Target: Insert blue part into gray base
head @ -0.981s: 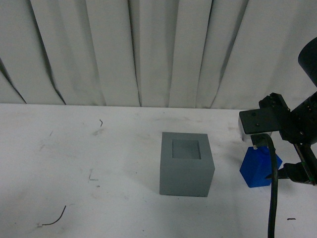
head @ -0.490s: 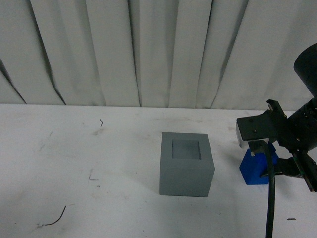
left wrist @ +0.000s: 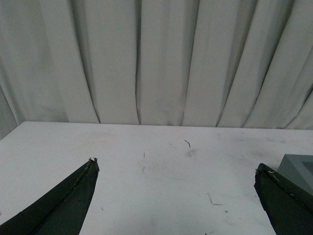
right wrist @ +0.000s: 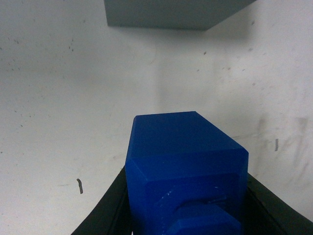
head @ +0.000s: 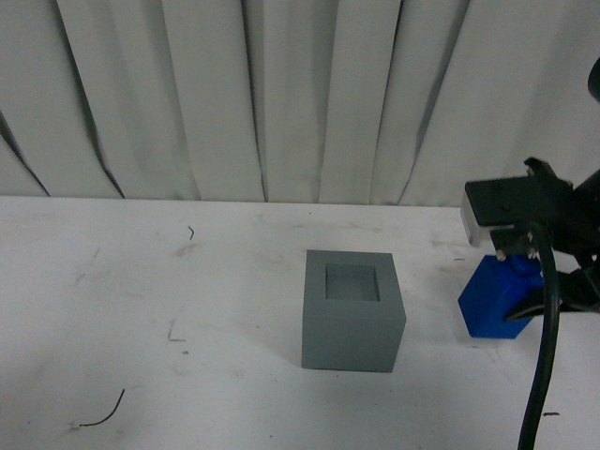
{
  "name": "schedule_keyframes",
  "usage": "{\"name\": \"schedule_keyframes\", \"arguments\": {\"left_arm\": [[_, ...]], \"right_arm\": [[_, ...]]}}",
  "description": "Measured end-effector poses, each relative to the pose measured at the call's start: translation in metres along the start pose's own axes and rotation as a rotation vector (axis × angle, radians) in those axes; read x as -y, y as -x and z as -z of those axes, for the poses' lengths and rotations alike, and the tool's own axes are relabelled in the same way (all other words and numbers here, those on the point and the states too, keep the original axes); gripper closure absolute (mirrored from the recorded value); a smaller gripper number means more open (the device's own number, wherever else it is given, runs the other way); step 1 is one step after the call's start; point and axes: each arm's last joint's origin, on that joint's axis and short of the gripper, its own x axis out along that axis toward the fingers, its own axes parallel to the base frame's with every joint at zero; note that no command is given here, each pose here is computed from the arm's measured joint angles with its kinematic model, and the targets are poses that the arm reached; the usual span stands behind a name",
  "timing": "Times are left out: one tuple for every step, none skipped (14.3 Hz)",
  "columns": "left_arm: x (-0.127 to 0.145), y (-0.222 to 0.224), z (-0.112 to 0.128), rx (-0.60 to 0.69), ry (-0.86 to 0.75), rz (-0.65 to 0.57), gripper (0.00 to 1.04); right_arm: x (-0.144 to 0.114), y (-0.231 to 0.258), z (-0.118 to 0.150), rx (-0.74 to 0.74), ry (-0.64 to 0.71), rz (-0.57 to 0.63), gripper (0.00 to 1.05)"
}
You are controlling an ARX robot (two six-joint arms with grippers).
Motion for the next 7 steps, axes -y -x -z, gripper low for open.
{"name": "schedule_keyframes", "arguments": {"left_arm": [[0.0,0.0,0.0,0.0,0.0,0.0,0.07],[0.0,0.0,0.0,0.0,0.0,0.0,0.07],[0.0,0.0,0.0,0.0,0.0,0.0,0.07],[0.0,0.0,0.0,0.0,0.0,0.0,0.07],[0.0,0.0,0.0,0.0,0.0,0.0,0.07],[0.0,0.0,0.0,0.0,0.0,0.0,0.07],[0.0,0.0,0.0,0.0,0.0,0.0,0.07]], "right_arm": [[0.003,0.012,-0.008,0.016,0.009,0.012,0.57],[0.006,0.021,-0.017,0.03,0.02,0.018,0.57],[0.009,0.031,-0.029,0.05,0.032,0.017,0.57],[0.01,0.037,-0.038,0.058,0.038,0.004,0.57],[0.009,0.041,-0.05,0.072,0.041,-0.027,0.57],[0.008,0.043,-0.064,0.096,0.044,-0.059,0.57],[0.008,0.045,-0.073,0.112,0.048,-0.072,0.57]]}}
